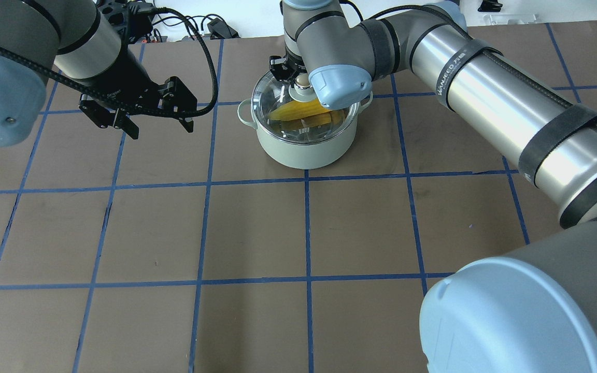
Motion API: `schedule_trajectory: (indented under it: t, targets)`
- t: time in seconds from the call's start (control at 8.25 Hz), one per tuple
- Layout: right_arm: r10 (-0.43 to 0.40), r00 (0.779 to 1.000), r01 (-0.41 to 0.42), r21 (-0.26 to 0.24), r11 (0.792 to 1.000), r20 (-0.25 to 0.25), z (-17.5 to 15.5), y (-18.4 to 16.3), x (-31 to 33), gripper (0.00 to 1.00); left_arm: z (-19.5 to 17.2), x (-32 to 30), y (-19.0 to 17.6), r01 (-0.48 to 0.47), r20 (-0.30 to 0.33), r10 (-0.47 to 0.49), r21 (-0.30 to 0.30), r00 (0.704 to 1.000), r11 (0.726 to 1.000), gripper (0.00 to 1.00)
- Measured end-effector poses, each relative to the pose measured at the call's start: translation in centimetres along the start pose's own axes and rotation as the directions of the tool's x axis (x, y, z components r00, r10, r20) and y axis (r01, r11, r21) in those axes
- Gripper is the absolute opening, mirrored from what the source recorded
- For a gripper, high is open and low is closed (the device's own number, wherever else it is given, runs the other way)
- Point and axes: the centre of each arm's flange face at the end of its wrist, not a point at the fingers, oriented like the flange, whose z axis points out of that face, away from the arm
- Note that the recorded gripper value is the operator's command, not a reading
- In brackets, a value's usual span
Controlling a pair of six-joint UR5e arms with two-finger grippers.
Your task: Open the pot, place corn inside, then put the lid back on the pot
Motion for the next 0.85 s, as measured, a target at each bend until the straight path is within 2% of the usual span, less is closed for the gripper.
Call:
schedule_trajectory:
  t: [0.61, 0.85]
  targets:
    - [0.001, 1.0, -0.001, 0.007, 1.0, 0.002, 0.04, -0.08, -0.02, 0.38, 0.41, -0.32, 0.52, 0.001, 0.008, -0.001, 0.003, 1.0, 1.0, 1.0]
    - [0.001, 1.0, -0.001, 0.012, 1.0, 0.004, 0.05, -0.11, -0.03, 0.38, 0.38, -0.57, 0.43, 0.002, 0.032, -0.002, 0.006, 0.999, 1.0, 1.0]
